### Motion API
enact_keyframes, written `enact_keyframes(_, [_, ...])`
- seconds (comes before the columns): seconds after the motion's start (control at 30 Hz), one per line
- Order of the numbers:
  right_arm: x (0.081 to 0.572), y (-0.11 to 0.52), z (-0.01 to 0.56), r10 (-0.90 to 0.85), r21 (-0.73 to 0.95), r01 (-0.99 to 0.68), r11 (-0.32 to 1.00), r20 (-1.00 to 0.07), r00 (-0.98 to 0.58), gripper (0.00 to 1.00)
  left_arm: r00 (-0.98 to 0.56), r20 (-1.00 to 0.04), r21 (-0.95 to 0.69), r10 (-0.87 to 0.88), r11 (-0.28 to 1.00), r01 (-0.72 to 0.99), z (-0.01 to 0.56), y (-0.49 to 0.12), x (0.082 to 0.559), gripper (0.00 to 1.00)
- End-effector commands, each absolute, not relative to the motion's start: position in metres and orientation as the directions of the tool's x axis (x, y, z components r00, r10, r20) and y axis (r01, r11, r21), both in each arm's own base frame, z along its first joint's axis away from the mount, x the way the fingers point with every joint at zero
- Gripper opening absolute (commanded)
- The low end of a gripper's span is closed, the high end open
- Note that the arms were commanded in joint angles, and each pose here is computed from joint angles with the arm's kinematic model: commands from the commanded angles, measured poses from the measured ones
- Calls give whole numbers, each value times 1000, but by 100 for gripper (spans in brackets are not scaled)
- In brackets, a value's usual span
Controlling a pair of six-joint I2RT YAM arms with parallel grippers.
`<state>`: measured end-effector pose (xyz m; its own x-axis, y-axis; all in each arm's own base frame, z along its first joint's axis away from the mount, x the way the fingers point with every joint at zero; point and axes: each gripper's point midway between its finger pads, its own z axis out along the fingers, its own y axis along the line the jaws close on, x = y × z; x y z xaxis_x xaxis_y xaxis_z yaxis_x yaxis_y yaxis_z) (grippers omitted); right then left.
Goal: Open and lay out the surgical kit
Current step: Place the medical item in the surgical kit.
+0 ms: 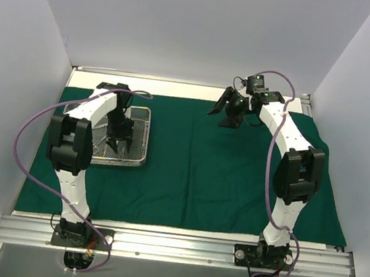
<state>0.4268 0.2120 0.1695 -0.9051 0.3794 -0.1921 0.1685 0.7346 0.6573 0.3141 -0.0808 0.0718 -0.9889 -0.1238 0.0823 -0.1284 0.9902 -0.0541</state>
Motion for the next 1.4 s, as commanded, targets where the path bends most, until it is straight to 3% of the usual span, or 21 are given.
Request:
enact_keyframes(0.0, [422, 211, 206, 387, 703, 112, 702, -246, -889, 61, -989, 71, -31, -129, 991, -131, 66, -79, 319, 56])
enact_keyframes(0.13, [419, 210, 205, 388, 704, 117, 701, -239, -890, 61, -989, 91, -34, -118, 992, -122, 56, -82, 322, 54])
enact_keyframes(0.27, [420, 206, 208, 392, 702, 114, 703, -248, -886, 61, -991, 78, -42, -109, 993, -112, 56, -83, 329, 39])
enact_keyframes(0.37, [420, 204, 208, 390, 699, 113, 706, -250, -886, 61, -990, 97, -41, -98, 994, -103, 51, -83, 331, 25])
enact_keyframes(0.4, [421, 205, 208, 391, 700, 113, 705, -250, -886, 61, -991, 95, -44, -97, 994, -101, 52, -84, 333, 14])
enact_keyframes(0.47, [421, 205, 208, 386, 702, 106, 704, -254, -887, 61, -992, 80, -48, -93, 994, -97, 59, -84, 335, 3])
enact_keyframes(0.6, [425, 209, 211, 345, 698, 52, 714, -287, -894, 62, -995, -20, -52, -99, 994, -98, 99, -82, 346, 2])
enact_keyframes(0.7, [427, 218, 222, 291, 710, -30, 704, -327, -899, 64, -977, -162, -131, -136, 985, -115, 152, -92, 362, 2])
enact_keyframes(0.83, [419, 253, 244, 221, 759, -177, 626, -390, -894, 66, -908, -348, -360, -233, 927, -100, 211, -126, 391, 2])
enact_keyframes(0.93, [405, 289, 262, 166, 801, -283, 527, -424, -890, 66, -858, -411, -517, -307, 854, -58, 246, -151, 401, 2])
enact_keyframes(1.0, [404, 309, 275, 160, 809, -357, 467, -474, -866, 66, -851, -387, -622, -355, 782, -43, 265, -169, 405, 2])
enact_keyframes(1.03, [397, 321, 283, 157, 830, -370, 418, -467, -870, 66, -815, -436, -679, -382, 733, 20, 286, -179, 419, 2])
enact_keyframes(1.07, [395, 341, 302, 157, 819, -462, 339, -534, -831, 65, -807, -389, -755, -444, 655, 4, 299, -191, 423, 2])
enact_keyframes(1.17, [386, 369, 318, 177, 840, -500, 208, -535, -826, 63, -825, -291, -888, -484, 457, 46, 326, -225, 431, 2])
enact_keyframes(1.27, [378, 386, 334, 184, 843, -521, 132, -537, -823, 59, -826, -274, -927, -493, 364, 91, 350, -243, 430, 2])
enact_keyframes(1.37, [370, 386, 345, 202, 831, -543, 118, -555, -807, 58, -833, -276, -929, -479, 354, 105, 355, -249, 426, 2])
